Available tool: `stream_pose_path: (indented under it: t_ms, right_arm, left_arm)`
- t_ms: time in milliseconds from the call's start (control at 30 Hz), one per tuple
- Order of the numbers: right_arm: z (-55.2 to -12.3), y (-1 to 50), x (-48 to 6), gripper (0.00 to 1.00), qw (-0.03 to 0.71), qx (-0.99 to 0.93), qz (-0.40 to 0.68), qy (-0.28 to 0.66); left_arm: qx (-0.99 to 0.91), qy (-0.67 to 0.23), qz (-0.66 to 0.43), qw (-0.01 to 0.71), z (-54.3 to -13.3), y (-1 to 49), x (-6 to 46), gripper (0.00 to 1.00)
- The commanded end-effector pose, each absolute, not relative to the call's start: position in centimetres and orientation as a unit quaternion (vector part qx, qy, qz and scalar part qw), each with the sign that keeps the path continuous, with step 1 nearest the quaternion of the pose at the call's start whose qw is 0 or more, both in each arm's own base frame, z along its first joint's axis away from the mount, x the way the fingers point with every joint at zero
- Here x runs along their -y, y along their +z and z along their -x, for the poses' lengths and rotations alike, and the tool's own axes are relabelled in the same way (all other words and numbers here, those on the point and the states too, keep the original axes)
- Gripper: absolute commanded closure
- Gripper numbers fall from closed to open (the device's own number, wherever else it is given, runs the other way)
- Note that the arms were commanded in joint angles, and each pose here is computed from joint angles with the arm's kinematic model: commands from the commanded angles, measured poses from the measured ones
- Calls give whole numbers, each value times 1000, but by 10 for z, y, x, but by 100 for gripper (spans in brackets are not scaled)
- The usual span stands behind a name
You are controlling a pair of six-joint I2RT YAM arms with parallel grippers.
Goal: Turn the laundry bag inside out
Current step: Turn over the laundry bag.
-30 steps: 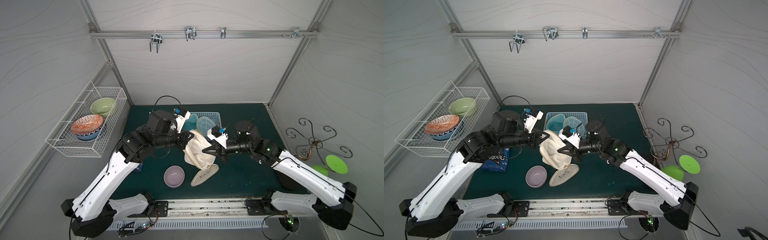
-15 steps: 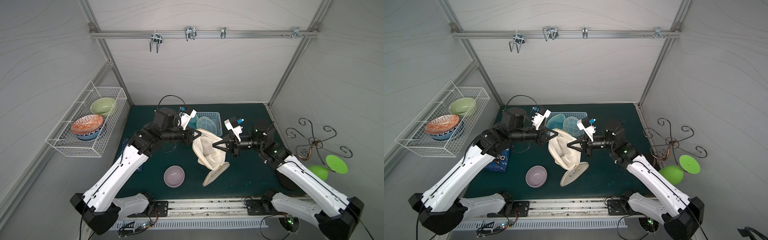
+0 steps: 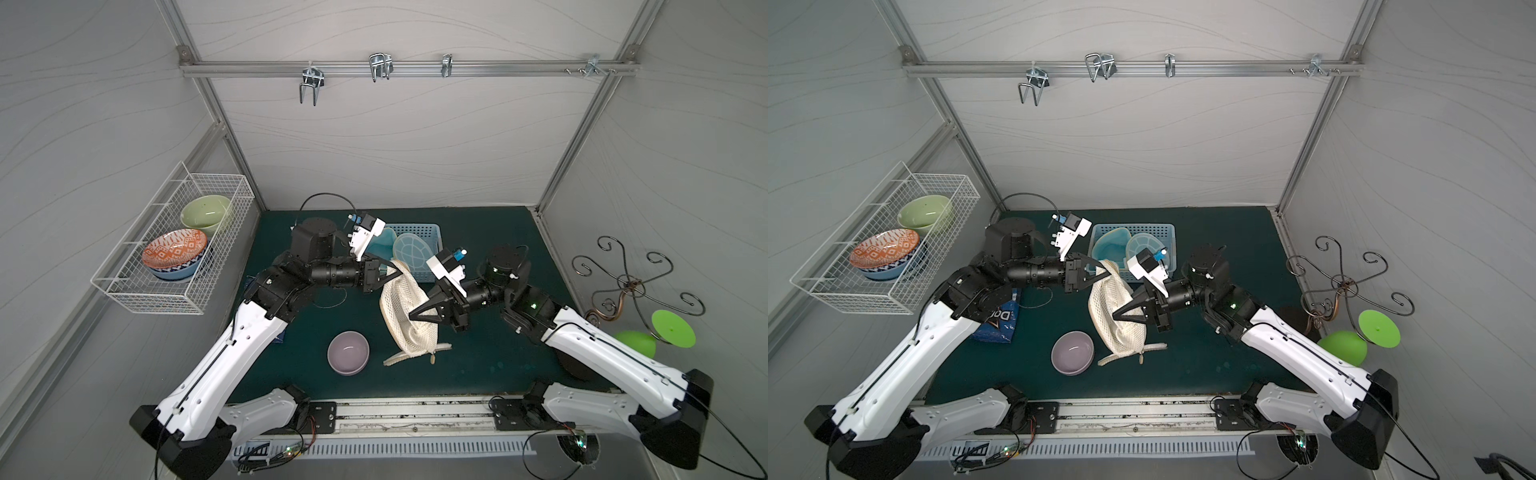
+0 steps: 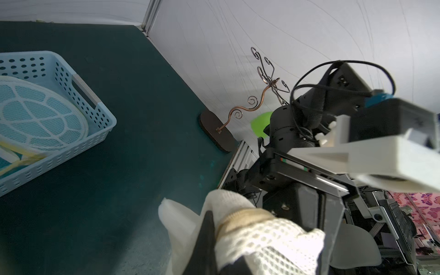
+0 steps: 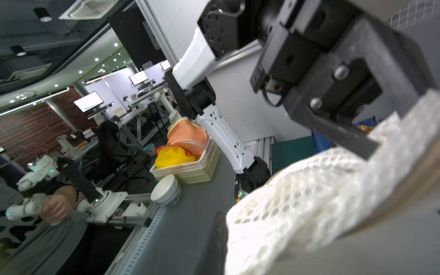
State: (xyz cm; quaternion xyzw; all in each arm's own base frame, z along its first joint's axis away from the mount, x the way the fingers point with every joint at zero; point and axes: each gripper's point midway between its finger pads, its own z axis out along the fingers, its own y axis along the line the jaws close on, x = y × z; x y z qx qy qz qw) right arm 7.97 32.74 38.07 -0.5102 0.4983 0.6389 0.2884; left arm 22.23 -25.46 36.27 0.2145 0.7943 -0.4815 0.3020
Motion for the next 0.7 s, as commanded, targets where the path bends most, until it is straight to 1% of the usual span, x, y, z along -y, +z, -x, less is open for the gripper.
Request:
stream_pose_path:
  t_ms: [0,100,200,267,367,400,467,567,633,667]
  right_arm:
    - [-37,438,-287,100,306,-374,557,676]
    - [-77,459,-272,100,394,-426,494,647]
    - [-113,470,-257,100,449,-466,422,635]
    - [-120,483,-249,100,459,-451,406,648]
    - [-113,494,-249,100,441,-421,415,675]
    - [-112,495,-248,100,435,-411,415,685]
    - [-117,492,-250,100,424,-409,400,703]
    - [-135,477,-259,100,404,-423,364,725]
    - [-148,466,-262,100,409,-446,338,720]
    - [-155,461,-262,100,425,-463,324,707]
  left_arm:
    - [-828,-383,-129,388,-303,332,228,100]
    - [-845,-384,-141,344,-297,305,233,100]
    - [-863,-376,-119,316,-293,281,228,100]
    - [-878,-364,-102,293,-292,263,225,100]
    - [-900,-328,-71,279,-298,237,213,100]
    - [-900,-331,-68,276,-299,233,214,100]
    - [-871,-402,-85,268,-295,243,232,100]
    - [-780,-547,-92,289,-289,287,260,100]
    - [-730,-609,-94,296,-284,315,266,100]
    - [-711,-631,-99,293,-279,326,268,100]
